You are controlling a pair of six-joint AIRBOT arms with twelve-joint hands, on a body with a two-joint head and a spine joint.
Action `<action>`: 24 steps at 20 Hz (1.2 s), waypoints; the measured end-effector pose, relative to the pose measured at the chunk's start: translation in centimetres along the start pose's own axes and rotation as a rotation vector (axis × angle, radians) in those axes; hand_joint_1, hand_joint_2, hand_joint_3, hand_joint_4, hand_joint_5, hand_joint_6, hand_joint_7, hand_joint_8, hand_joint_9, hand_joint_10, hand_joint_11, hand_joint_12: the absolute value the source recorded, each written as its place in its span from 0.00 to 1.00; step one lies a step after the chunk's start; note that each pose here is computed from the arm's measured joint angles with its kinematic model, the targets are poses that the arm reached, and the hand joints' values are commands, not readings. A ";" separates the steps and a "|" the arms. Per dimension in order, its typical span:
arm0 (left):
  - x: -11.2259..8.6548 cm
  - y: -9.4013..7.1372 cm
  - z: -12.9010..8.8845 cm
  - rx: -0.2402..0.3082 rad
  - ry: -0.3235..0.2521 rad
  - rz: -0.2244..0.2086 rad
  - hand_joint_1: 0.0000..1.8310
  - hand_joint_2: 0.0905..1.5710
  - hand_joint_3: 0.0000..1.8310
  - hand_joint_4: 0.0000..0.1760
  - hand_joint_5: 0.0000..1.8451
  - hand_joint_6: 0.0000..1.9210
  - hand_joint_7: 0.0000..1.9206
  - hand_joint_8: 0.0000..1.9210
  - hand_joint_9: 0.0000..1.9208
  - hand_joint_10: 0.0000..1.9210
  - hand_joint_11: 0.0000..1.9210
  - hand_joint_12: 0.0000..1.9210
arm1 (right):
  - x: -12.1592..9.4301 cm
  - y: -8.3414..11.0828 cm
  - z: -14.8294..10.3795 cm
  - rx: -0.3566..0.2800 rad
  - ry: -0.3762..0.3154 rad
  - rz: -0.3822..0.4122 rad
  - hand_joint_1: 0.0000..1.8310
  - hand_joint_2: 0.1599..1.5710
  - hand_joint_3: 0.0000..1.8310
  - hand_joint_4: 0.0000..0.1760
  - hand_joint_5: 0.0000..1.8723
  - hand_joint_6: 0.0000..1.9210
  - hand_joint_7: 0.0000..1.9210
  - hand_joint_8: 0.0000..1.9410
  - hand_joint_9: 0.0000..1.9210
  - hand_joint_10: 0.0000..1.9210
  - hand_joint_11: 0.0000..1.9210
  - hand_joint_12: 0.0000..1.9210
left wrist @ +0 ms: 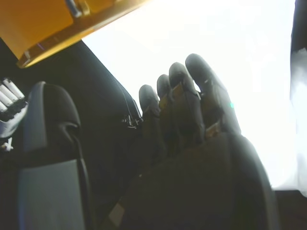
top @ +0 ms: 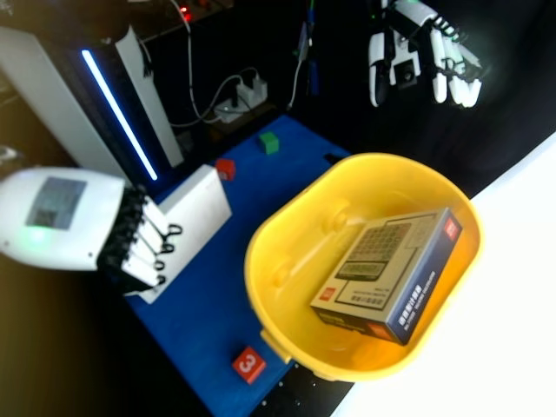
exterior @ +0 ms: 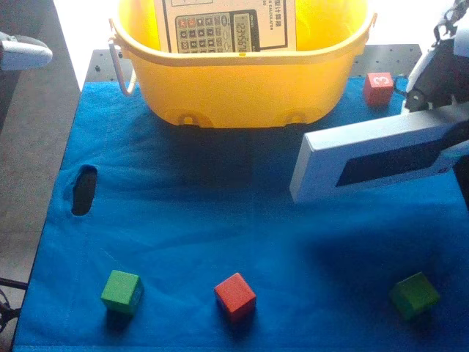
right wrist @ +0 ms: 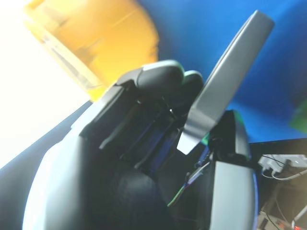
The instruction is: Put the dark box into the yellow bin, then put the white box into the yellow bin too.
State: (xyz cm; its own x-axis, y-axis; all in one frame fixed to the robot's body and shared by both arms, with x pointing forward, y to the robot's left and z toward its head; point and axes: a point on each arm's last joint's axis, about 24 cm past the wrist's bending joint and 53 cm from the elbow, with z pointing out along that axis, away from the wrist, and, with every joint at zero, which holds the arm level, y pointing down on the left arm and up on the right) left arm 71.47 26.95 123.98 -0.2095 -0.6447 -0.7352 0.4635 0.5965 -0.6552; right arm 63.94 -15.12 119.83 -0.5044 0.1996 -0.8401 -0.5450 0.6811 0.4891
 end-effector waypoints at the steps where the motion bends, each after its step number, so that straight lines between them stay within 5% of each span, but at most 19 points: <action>1: 0.0 0.0 0.0 0.000 -0.001 0.000 0.66 0.58 0.00 0.00 0.27 0.00 0.21 0.00 0.20 0.00 0.03 0.39 | -0.2 0.3 0.1 -0.009 -0.005 -0.009 0.71 0.60 0.00 0.00 0.61 0.28 0.71 0.26 0.73 0.27 0.58 0.64; 6: 0.3 0.2 0.0 -0.005 0.005 0.000 0.66 0.56 0.00 0.00 0.28 0.00 0.21 0.00 0.20 0.00 0.02 0.37 | -1.5 2.0 0.8 -0.052 -0.034 -0.031 0.71 0.61 0.00 0.00 0.59 0.30 0.68 0.32 0.75 0.16 0.60 0.57; 10: 0.2 0.3 0.0 -0.007 0.003 0.000 0.64 0.56 0.00 0.00 0.27 0.00 0.21 0.00 0.20 0.00 0.03 0.38 | -3.3 3.8 1.2 -0.095 -0.076 -0.059 0.71 0.62 0.00 0.00 0.60 0.26 0.65 0.40 0.76 0.17 0.61 0.54; 12: 0.5 0.3 0.1 -0.007 0.007 -0.002 0.64 0.56 0.00 0.00 0.27 0.00 0.21 0.00 0.20 0.00 0.03 0.38 | -4.3 5.2 1.5 -0.132 -0.099 -0.088 0.70 0.66 0.00 0.00 0.53 0.37 0.58 0.52 0.69 0.26 0.55 0.61; 15: 0.7 0.6 0.2 -0.014 0.014 0.005 0.64 0.56 0.00 0.00 0.27 0.00 0.20 0.00 0.20 0.00 0.04 0.36 | -5.9 7.2 1.6 -0.180 -0.135 -0.129 0.71 0.62 0.00 0.00 0.59 0.30 0.66 0.37 0.71 0.25 0.60 0.53; 18: 0.5 0.8 0.2 -0.020 0.006 -0.001 0.64 0.56 0.00 0.00 0.27 0.00 0.21 0.00 0.19 0.00 0.03 0.36 | -6.9 8.3 1.5 -0.204 -0.160 -0.151 0.71 0.63 0.00 0.00 0.58 0.30 0.64 0.40 0.73 0.22 0.59 0.57; 20: 0.6 0.9 0.2 -0.023 0.008 -0.002 0.64 0.56 0.00 0.00 0.26 0.00 0.20 0.00 0.19 0.00 0.02 0.36 | -7.8 8.7 1.6 -0.215 -0.179 -0.162 0.65 0.64 0.00 0.00 0.59 0.39 0.70 0.14 0.72 0.32 0.59 0.64; 22: 0.8 1.0 0.2 -0.024 0.012 0.000 0.64 0.56 0.00 0.00 0.26 0.00 0.19 0.00 0.18 0.00 0.01 0.38 | -9.1 9.4 1.4 -0.230 -0.211 -0.180 0.65 0.63 0.00 0.00 0.60 0.38 0.73 0.04 0.70 0.37 0.57 0.70; 23: 0.8 1.0 0.2 -0.025 0.013 0.001 0.64 0.56 0.00 0.00 0.26 0.00 0.19 0.00 0.18 0.00 0.01 0.39 | -9.8 9.7 1.3 -0.235 -0.230 -0.191 0.70 0.61 0.00 0.00 0.62 0.27 0.70 0.25 0.69 0.36 0.58 0.69; 24: 1.0 1.0 0.2 -0.024 0.015 -0.001 0.64 0.56 0.00 0.00 0.26 0.00 0.19 0.00 0.19 0.00 0.01 0.39 | -10.5 10.1 1.1 -0.240 -0.249 -0.208 0.71 0.60 0.00 0.00 0.65 0.20 0.67 0.33 0.67 0.38 0.57 0.71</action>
State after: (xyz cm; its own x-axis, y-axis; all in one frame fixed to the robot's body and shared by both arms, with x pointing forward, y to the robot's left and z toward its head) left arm 71.95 26.85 122.64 -0.2226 -0.6380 -0.7371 0.4426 0.6076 -0.6595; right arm 64.43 -9.58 133.31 -0.2053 0.2598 -0.9436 -0.7742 0.5467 0.3189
